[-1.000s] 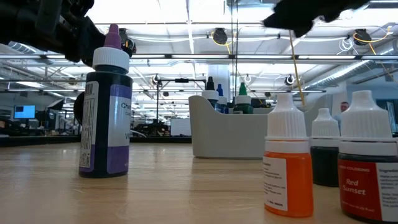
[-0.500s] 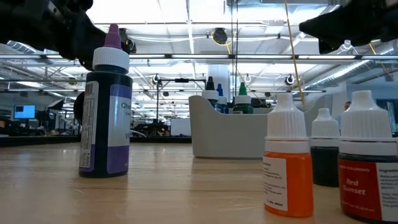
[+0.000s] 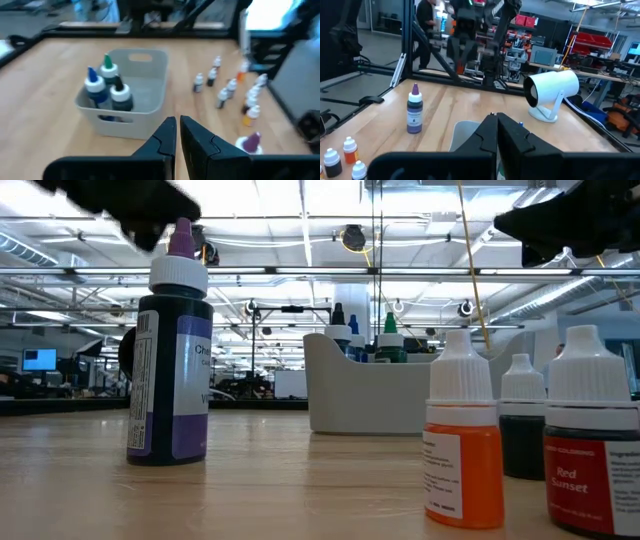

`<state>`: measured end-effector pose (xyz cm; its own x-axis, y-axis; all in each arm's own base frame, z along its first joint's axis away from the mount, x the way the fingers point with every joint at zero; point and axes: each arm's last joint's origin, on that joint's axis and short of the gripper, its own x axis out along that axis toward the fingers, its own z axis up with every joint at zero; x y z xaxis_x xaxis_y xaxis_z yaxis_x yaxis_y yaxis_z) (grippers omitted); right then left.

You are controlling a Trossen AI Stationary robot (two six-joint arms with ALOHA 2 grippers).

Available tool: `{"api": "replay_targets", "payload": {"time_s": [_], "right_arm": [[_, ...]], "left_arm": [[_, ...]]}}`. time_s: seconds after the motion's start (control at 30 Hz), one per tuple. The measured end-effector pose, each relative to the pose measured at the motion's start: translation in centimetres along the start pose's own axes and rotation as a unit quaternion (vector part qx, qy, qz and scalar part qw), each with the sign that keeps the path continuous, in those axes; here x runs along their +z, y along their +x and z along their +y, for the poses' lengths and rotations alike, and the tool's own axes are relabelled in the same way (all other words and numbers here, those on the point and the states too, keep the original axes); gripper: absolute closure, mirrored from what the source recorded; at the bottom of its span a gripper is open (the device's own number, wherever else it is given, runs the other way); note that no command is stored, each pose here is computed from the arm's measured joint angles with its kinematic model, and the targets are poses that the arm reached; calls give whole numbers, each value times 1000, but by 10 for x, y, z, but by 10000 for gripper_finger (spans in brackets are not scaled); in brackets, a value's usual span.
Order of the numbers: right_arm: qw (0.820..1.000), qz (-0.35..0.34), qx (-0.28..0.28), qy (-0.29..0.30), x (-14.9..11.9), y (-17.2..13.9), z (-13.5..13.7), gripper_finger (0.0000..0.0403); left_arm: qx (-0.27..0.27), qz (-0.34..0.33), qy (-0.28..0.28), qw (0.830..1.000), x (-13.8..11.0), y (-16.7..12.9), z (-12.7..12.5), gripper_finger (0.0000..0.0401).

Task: Pick & Place food coloring
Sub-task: Put the large purple food coloring bottle into the gray bin

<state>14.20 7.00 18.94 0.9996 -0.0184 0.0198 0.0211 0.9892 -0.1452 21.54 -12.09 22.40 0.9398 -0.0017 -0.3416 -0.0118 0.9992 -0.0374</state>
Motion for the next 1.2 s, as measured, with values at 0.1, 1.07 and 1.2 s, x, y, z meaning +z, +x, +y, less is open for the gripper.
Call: {"api": "replay_targets", "payload": {"time_s": [0.1, 1.07, 1.2], "right_arm": [[1000, 2, 0, -13, 0, 0, 0, 402], [999, 19, 0, 31, -4, 0, 0, 402], [999, 18, 0, 31, -4, 0, 0, 401]], "left_arm": [[11, 30, 10, 999, 30, -4, -14, 368], [-113, 275, -29, 954, 45, 73, -74, 20], [-96, 285, -33, 953, 39, 83, -67, 14]]}}
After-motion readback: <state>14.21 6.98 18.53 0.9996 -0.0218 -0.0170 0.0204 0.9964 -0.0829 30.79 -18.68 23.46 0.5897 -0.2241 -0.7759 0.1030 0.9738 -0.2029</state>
